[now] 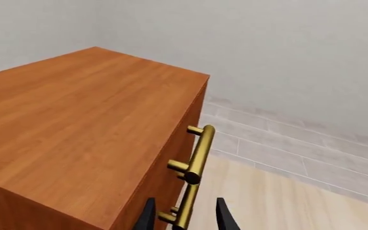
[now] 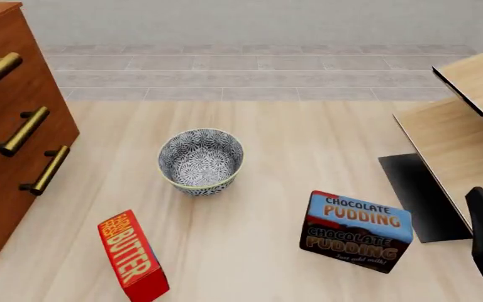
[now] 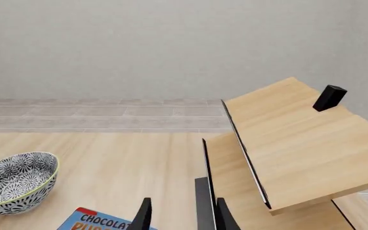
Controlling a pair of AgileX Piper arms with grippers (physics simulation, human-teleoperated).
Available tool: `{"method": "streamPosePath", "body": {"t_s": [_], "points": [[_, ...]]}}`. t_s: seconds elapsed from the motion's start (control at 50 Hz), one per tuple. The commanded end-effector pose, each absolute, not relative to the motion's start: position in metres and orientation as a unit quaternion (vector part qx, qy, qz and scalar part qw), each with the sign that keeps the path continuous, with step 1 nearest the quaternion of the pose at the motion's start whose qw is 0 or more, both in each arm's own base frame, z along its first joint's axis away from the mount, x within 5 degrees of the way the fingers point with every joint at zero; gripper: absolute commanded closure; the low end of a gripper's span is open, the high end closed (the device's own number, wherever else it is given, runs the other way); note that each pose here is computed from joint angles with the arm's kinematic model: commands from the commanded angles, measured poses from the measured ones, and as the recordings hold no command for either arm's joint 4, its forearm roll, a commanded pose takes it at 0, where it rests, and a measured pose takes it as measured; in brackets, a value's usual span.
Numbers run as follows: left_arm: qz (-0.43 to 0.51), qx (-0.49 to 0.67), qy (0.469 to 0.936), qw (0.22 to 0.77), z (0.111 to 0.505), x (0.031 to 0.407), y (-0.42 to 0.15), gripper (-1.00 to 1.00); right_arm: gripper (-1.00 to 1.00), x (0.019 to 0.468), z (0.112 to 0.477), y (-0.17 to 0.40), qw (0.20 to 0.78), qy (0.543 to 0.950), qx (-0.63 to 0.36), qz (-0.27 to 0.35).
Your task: Close the top drawer of the cabinet and put the bowl on top of it.
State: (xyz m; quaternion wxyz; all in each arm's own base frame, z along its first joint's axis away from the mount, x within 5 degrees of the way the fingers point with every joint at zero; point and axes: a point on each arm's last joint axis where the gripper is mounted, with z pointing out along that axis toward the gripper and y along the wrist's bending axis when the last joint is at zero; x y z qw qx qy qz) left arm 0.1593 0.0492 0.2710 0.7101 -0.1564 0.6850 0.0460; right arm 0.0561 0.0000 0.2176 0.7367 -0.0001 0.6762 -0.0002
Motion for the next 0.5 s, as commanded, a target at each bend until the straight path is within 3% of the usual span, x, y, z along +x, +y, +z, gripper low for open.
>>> {"method": "streamPosePath", "body": {"t_s": [0.02,0.5], "points": [[0.057,-0.181,0.692,0.696,0.262,0.159,0.056,-1.00,-1.00,0.056,0.217,0.000,0.737,0.676,0.000,0.000],[0.042,-0.158,0.697,0.699,0.264,0.159,0.046,-1.00,-1.00,0.056,0.217,0.000,0.737,0.676,0.000,0.000]]}}
